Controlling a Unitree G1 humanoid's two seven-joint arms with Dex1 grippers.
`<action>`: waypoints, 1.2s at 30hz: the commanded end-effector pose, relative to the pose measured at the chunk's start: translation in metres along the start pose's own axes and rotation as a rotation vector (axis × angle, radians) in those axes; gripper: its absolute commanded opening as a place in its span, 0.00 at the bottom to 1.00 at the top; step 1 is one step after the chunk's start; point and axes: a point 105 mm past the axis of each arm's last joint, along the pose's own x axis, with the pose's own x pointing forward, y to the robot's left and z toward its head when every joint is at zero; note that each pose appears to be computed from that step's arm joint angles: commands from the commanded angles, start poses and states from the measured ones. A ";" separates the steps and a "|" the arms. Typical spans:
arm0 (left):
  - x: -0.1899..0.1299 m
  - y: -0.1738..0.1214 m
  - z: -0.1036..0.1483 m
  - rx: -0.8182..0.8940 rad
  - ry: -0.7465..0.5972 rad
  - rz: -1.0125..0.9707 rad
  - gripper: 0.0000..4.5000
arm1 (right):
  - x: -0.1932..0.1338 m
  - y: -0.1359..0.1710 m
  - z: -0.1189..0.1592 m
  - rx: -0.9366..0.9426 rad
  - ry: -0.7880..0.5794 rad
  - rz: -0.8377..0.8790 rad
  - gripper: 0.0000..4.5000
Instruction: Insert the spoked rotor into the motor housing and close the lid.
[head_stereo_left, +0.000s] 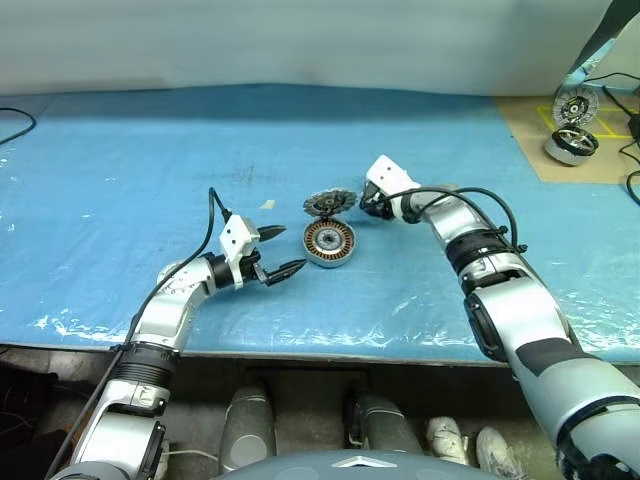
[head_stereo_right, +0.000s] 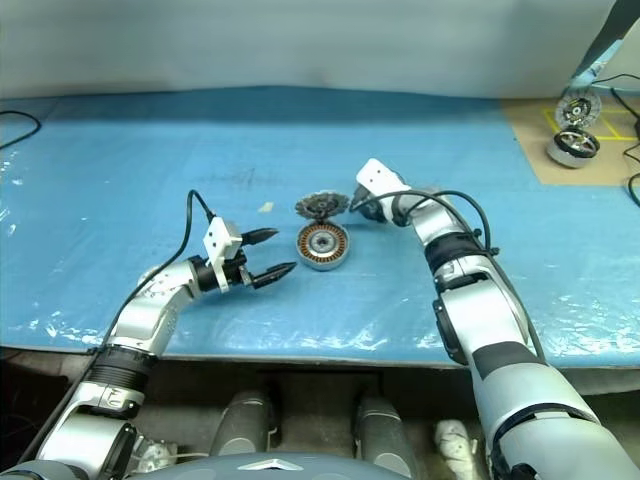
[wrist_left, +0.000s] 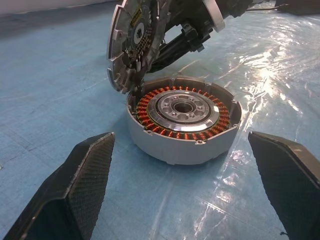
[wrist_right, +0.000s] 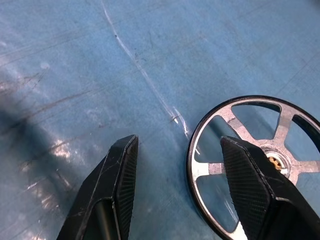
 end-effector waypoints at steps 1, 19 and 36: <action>0.001 0.001 0.010 0.046 -0.024 -0.003 1.00 | -0.006 0.003 -0.004 0.052 -0.030 0.049 0.60; 0.003 0.003 0.008 0.047 -0.021 -0.012 1.00 | -0.024 -0.036 0.034 0.084 -0.199 -0.105 0.60; 0.002 -0.001 0.004 0.037 -0.025 0.002 1.00 | -0.025 -0.041 0.073 0.161 -0.343 -0.074 0.60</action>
